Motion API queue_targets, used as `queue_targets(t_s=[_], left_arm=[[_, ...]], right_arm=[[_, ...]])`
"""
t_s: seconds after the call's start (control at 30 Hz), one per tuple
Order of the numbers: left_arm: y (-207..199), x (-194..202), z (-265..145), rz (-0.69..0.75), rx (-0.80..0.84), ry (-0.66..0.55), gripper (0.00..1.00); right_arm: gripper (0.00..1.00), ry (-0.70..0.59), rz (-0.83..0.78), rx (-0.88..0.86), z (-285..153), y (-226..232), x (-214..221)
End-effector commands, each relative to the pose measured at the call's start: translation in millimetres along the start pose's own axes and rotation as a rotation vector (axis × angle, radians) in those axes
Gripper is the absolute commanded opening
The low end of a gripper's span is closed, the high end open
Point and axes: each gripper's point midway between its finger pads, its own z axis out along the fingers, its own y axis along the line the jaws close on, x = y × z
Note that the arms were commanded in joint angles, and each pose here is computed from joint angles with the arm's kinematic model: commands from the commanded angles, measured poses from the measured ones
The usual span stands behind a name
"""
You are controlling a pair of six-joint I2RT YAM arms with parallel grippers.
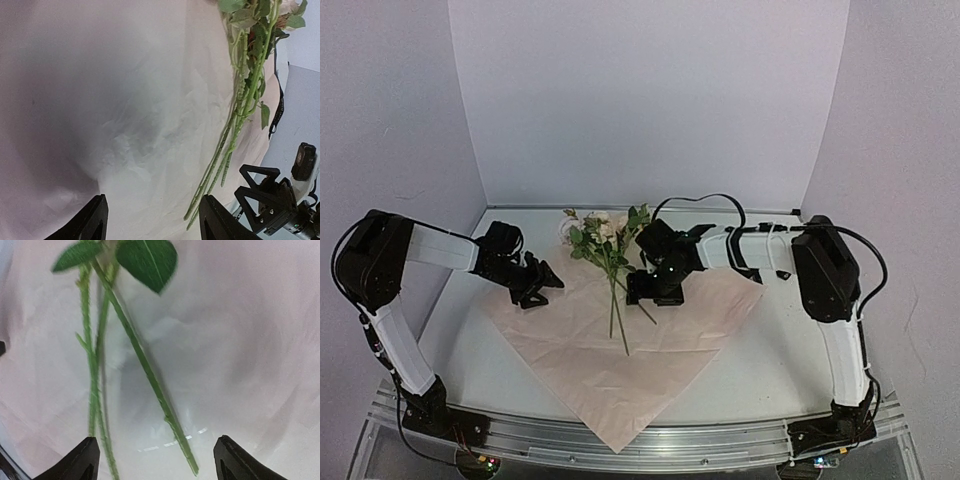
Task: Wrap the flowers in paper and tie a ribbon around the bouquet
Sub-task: Place the fake flower on the flattened wrapping paper, then adjust the fake flower on the flattened wrapping paper.
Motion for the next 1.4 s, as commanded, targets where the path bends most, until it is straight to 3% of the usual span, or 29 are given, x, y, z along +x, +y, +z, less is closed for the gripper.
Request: queue_targets(t_s=[0.0, 0.67, 0.87, 1.03, 1.37], left_arm=[[5.7, 3.9, -3.0, -0.019, -0.011, -0.034, 0.64], [52.1, 63.0, -28.4, -0.104, -0.109, -0.024, 0.64], [53.6, 64.2, -32.5, -0.09, -0.125, -0.027, 0.64], [50.0, 61.4, -35.7, -0.071, -0.128, -0.036, 0.64], [48.0, 59.5, -33.8, -0.053, -0.131, -0.027, 0.64]], right_arm=[[0.84, -0.101, 0.024, -0.034, -21.4, -3.0, -5.2], [0.85, -0.037, 0.07, 0.01, -36.3, -25.9, 93.2], [0.73, -0.098, -0.088, 0.16, -53.7, -21.4, 50.9], [0.62, -0.114, -0.178, 0.24, -42.4, -11.6, 21.8], [0.53, -0.077, -0.23, 0.291, -1.3, -0.5, 2.8]])
